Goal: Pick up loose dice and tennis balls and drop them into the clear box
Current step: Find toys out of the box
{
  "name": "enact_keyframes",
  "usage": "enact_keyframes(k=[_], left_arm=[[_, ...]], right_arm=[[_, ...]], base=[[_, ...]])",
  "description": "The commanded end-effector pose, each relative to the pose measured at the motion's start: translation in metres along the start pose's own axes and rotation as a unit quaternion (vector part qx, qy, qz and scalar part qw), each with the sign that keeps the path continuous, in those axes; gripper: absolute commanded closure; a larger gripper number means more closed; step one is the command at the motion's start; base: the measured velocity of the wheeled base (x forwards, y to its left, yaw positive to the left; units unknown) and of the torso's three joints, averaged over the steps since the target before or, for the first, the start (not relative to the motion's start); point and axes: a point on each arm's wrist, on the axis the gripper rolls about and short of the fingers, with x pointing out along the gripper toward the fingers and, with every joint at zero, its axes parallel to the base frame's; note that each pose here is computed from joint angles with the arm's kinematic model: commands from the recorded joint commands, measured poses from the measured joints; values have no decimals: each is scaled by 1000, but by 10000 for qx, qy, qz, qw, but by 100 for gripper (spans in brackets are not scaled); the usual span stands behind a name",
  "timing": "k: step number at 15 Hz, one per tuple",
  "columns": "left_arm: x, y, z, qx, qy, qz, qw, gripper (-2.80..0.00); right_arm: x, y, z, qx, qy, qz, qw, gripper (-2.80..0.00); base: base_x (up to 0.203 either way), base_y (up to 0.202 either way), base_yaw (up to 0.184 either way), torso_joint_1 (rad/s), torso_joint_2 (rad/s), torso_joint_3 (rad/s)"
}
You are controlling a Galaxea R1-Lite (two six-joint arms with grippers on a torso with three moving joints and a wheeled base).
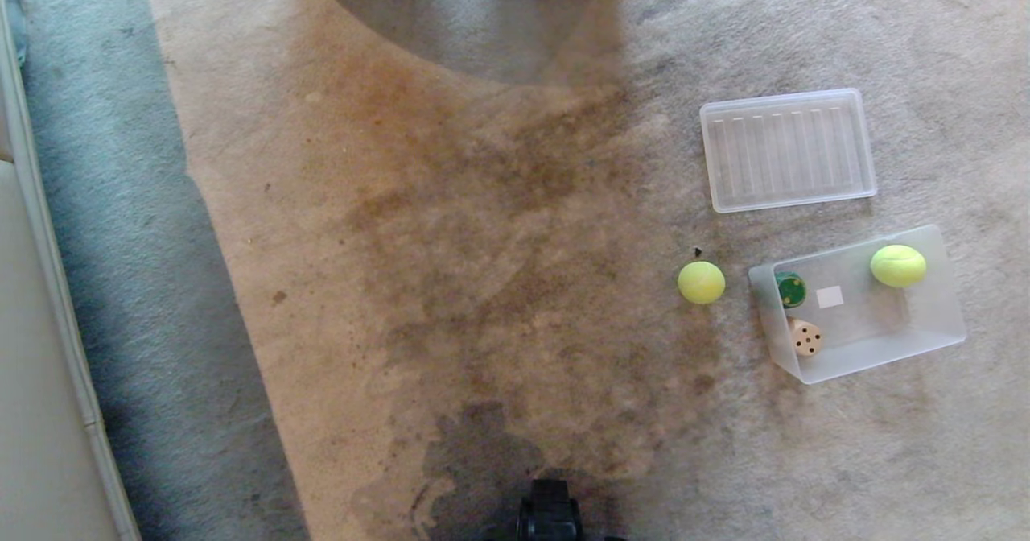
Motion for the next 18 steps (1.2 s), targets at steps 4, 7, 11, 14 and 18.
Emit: enact_keyframes(k=[4,7,11,14,18], left_arm=[[0,0,0,-4,8,2,10000,0],[0,0,0,-4,8,2,10000,0],[0,0,0,-4,1,2,10000,0],[0,0,0,-4,8,2,10000,0],[0,0,0,-4,0,2,10000,0]], right_arm=[[0,0,0,-18,5,3,10000,0],[0,0,0,-18,5,3,10000,0],[-13,0,15,21,69,128,9999,0],[-29,1,50,157,506,408,9978,0],[21,0,101,429,1275,538,9894,0]], base=[[0,0,0,0,0,0],[0,0,0,0,0,0],[0,0,0,0,0,0],[0,0,0,0,0,0],[0,0,0,0,0,0]])
